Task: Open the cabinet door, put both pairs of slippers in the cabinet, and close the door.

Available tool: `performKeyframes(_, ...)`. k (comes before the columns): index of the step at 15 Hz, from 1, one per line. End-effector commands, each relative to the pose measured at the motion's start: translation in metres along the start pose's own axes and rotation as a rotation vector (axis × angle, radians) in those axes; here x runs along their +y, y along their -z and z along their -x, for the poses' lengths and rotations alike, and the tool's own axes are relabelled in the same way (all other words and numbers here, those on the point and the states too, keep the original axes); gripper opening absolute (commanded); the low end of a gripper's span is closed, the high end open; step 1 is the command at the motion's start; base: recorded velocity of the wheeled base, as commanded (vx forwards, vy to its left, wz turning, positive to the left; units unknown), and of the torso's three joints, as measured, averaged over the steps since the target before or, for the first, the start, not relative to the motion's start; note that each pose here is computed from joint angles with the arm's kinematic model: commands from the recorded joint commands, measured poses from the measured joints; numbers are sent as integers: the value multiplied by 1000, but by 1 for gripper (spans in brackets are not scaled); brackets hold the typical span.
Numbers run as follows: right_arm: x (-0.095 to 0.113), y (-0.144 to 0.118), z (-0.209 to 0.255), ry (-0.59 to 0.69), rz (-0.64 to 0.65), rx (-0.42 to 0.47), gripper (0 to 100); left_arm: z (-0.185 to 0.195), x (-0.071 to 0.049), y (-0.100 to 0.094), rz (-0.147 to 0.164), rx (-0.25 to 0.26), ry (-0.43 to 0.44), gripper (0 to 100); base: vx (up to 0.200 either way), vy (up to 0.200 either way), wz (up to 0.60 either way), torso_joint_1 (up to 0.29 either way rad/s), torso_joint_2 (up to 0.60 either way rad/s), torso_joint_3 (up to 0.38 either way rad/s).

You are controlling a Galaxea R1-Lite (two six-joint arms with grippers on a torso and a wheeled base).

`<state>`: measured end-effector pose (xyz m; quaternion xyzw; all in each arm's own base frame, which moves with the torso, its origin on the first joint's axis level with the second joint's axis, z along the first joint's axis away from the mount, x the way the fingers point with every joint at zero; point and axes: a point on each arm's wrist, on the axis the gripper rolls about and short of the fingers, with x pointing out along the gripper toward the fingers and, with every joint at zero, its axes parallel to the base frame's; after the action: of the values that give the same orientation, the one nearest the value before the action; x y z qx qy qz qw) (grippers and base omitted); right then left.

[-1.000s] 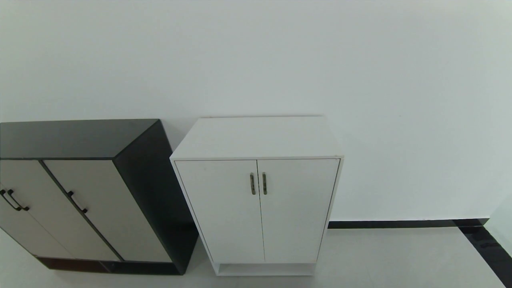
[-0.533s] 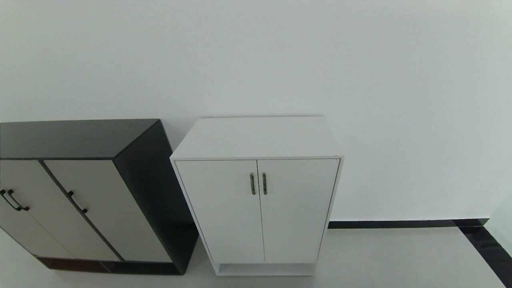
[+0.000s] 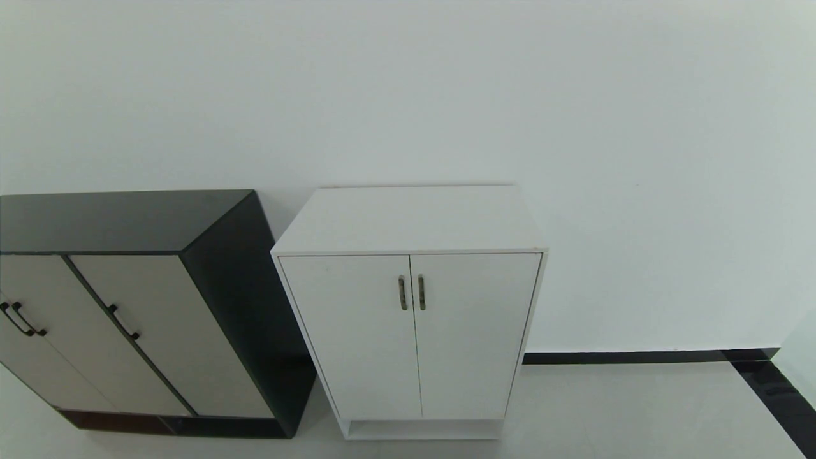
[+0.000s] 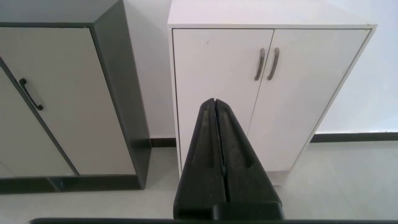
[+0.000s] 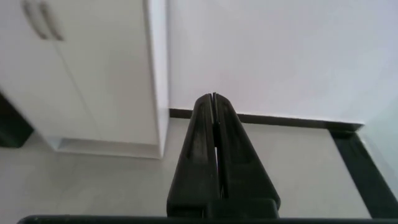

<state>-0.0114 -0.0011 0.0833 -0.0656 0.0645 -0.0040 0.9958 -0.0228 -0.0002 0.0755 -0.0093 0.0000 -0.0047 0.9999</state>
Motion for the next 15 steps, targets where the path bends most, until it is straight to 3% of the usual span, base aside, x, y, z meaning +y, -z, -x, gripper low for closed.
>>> performKeyframes(1, 1, 0, 1, 81, -5, -2, 0, 0, 0, 0, 0, 0, 0, 0, 0, 0, 0, 0, 0, 0)
performKeyframes(6, 1, 4, 10, 10, -16, -125, 0, 0, 0, 0, 0, 0, 0, 0, 0, 0, 0, 0, 0, 0)
performKeyframes(12, 1, 4, 12, 31, -71, -154, 0, 0, 0, 0, 1, 0, -2, 0, 0, 0, 0, 0, 0, 0)
performKeyframes(15, 2, 9, 10, -17, -86, -130, 0, 0, 0, 0, 3, 0, 0, 0, 0, 0, 0, 0, 0, 0)
